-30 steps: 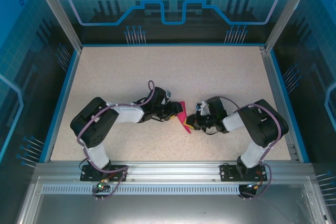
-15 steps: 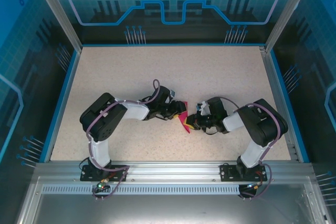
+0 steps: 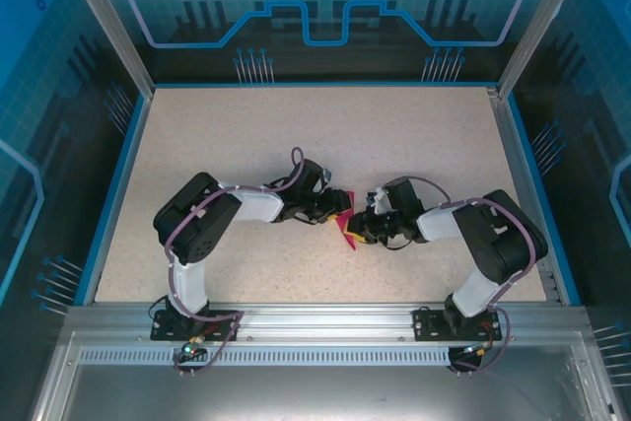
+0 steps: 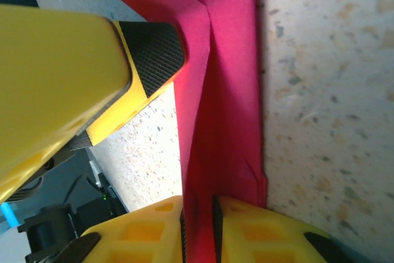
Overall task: Fold a paper plane with a square sheet of paper (pick it up from the middle)
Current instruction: Fold the wing for the fifth time at the center of the table.
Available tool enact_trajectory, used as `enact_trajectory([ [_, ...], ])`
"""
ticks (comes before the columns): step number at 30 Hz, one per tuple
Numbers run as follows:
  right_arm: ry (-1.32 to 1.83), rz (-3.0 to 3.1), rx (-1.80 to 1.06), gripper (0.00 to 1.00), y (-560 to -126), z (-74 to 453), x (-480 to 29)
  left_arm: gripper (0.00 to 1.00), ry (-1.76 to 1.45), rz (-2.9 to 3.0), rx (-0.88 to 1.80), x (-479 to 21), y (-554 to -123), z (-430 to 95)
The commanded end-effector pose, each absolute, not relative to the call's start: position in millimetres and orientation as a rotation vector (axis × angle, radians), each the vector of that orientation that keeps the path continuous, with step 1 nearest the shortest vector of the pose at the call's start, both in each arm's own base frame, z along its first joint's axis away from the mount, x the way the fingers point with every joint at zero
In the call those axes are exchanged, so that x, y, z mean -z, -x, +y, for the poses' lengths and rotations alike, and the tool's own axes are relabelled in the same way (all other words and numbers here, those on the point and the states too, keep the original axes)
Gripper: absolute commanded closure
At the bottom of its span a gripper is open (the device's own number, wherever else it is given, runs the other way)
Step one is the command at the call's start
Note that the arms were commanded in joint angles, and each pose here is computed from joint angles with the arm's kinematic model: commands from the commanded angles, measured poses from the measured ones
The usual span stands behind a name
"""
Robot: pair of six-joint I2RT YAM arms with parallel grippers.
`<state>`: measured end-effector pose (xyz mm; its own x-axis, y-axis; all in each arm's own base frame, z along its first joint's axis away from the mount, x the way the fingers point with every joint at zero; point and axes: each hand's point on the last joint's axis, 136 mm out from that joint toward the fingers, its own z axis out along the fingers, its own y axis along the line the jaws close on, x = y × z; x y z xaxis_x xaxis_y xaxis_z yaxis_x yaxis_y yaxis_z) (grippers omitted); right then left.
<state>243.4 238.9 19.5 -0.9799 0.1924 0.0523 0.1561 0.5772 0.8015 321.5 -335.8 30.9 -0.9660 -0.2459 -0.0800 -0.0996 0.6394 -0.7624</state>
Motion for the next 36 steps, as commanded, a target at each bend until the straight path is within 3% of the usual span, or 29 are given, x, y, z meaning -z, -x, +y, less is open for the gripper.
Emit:
enact_trajectory([
  [1, -0.289, 2.873, -1.267, 0.79, -225.4, 230.1, -12.3, 0.55, 0.248, 2.803, 1.159, -9.4, -303.0, -333.4],
  [20, -0.191, 2.861, -1.258, 0.82, -214.2, 233.2, -29.9, 0.55, 0.205, 2.814, 1.170, -12.4, -300.9, -342.1],
  [36, -0.195, 2.832, -1.182, 0.78, -222.3, 227.9, -40.8, 0.55, 0.180, 2.817, 1.185, -14.4, -299.7, -345.3],
])
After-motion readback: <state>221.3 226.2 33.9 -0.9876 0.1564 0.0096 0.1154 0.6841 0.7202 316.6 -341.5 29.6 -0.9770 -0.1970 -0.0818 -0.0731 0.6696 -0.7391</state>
